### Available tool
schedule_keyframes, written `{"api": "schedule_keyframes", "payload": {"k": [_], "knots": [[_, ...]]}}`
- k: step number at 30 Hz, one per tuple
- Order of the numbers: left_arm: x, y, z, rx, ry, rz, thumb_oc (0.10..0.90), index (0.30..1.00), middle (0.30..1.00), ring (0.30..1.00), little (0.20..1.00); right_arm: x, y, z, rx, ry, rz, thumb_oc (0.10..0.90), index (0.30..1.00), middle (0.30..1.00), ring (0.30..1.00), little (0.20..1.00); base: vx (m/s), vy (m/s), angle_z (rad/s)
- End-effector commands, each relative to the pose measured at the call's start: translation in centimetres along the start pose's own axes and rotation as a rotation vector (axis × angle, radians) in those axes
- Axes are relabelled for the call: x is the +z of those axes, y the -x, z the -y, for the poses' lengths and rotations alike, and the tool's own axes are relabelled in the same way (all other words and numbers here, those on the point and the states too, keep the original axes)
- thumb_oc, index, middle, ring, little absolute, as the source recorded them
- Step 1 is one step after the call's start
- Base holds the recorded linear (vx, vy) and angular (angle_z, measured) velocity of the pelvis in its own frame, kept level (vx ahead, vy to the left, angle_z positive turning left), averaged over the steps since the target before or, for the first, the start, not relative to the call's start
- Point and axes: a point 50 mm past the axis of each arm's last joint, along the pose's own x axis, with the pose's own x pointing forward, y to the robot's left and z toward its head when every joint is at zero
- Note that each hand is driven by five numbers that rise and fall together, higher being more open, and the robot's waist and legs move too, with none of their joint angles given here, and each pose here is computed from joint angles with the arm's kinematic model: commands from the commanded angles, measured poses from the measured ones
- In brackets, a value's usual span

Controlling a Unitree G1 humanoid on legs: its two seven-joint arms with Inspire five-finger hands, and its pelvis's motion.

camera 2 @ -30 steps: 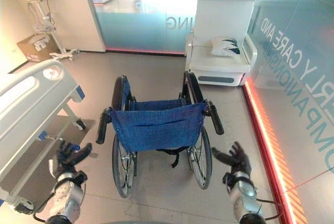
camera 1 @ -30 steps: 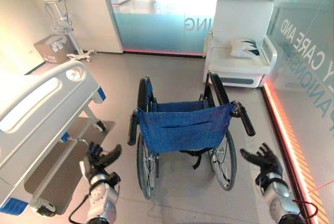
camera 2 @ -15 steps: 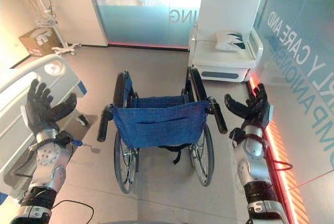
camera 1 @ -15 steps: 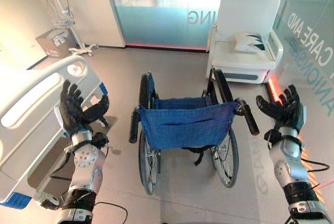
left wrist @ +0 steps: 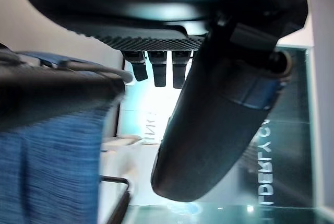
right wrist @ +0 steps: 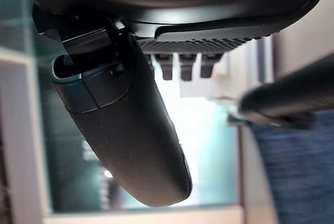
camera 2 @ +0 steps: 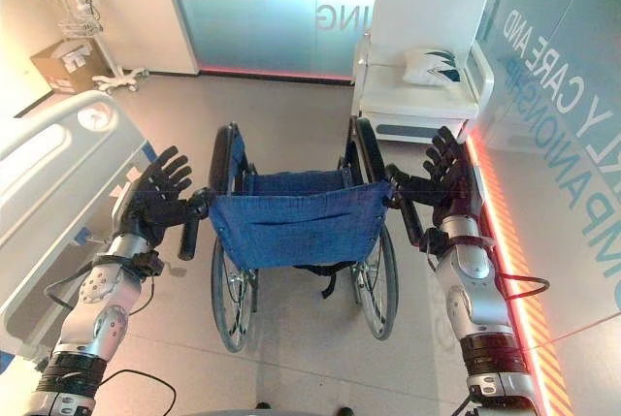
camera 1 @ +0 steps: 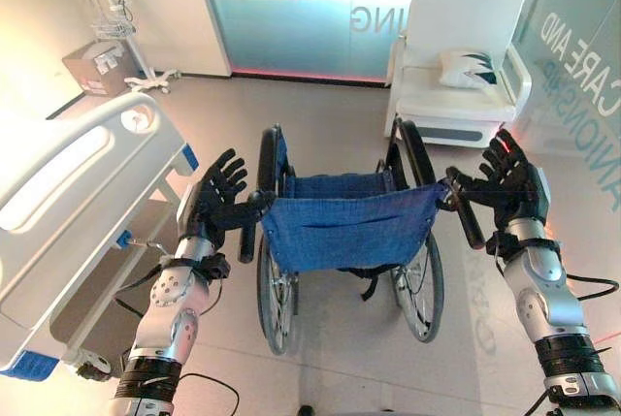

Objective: Push the wheelchair next to the bed

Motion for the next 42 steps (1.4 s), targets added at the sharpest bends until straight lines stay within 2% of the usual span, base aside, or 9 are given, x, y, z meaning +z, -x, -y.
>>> {"api": "schedule_keyframes", "payload": {"k": [1, 10, 13, 18, 25, 30, 37, 42], "knots": [[5.1, -0.6, -2.3, 0.025, -0.213, 0.171, 0.8, 0.9, 0.9, 0.9, 0.9, 4.6, -0.4, 0.0, 0.096, 0.129, 0.167, 0.8, 0.9, 0.9, 0.9, 0.9, 0.0, 0.0, 0.0], [4.9, -0.9, -3.3, 0.127, -0.463, 0.101, 0.8, 0.9, 0.9, 0.9, 0.9, 2.2, -0.5, 0.3, 0.125, 0.256, -0.032, 0.8, 0.9, 0.9, 0.9, 0.9, -0.02, -0.002, 0.0], [4.7, -1.3, -3.3, 0.156, -0.558, 0.068, 0.8, 0.9, 0.9, 0.9, 0.9, 1.5, -0.8, 0.7, 0.101, 0.354, -0.089, 0.8, 0.9, 0.9, 0.9, 0.9, 0.0, 0.0, 0.0], [4.2, -1.9, -2.4, 0.116, -0.55, 0.022, 0.8, 0.9, 0.9, 0.9, 0.9, 1.7, -1.7, 0.6, 0.068, 0.448, -0.112, 0.8, 0.9, 0.9, 0.9, 0.9, 0.0, 0.0, 0.0], [1.9, -4.1, 0.7, 0.052, -0.515, -0.075, 0.8, 0.9, 0.9, 0.9, 0.9, 1.4, -3.8, -2.3, 0.095, 0.516, -0.155, 0.8, 0.9, 0.9, 0.9, 0.9, 0.0, -0.002, -0.03], [1.0, -4.9, 1.1, 0.027, -0.57, -0.162, 0.8, 0.9, 0.9, 0.9, 0.9, 2.3, -4.9, -3.6, 0.095, 0.545, -0.134, 0.8, 0.9, 0.9, 0.9, 0.9, 0.0, -0.001, -0.01], [0.7, -5.5, 0.0, 0.016, -0.68, -0.323, 0.8, 0.9, 0.9, 0.9, 0.9, 3.8, -6.3, -4.7, 0.098, 0.656, -0.165, 0.8, 0.9, 0.9, 0.9, 0.9, 0.0, 0.0, 0.0], [0.4, -5.8, -1.5, 0.102, -0.799, -0.399, 0.8, 0.9, 0.9, 0.9, 0.9, 3.8, -6.7, -5.2, 0.12, 0.699, -0.222, 0.8, 0.9, 0.9, 0.9, 0.9, 0.0, 0.0, 0.0]]}}
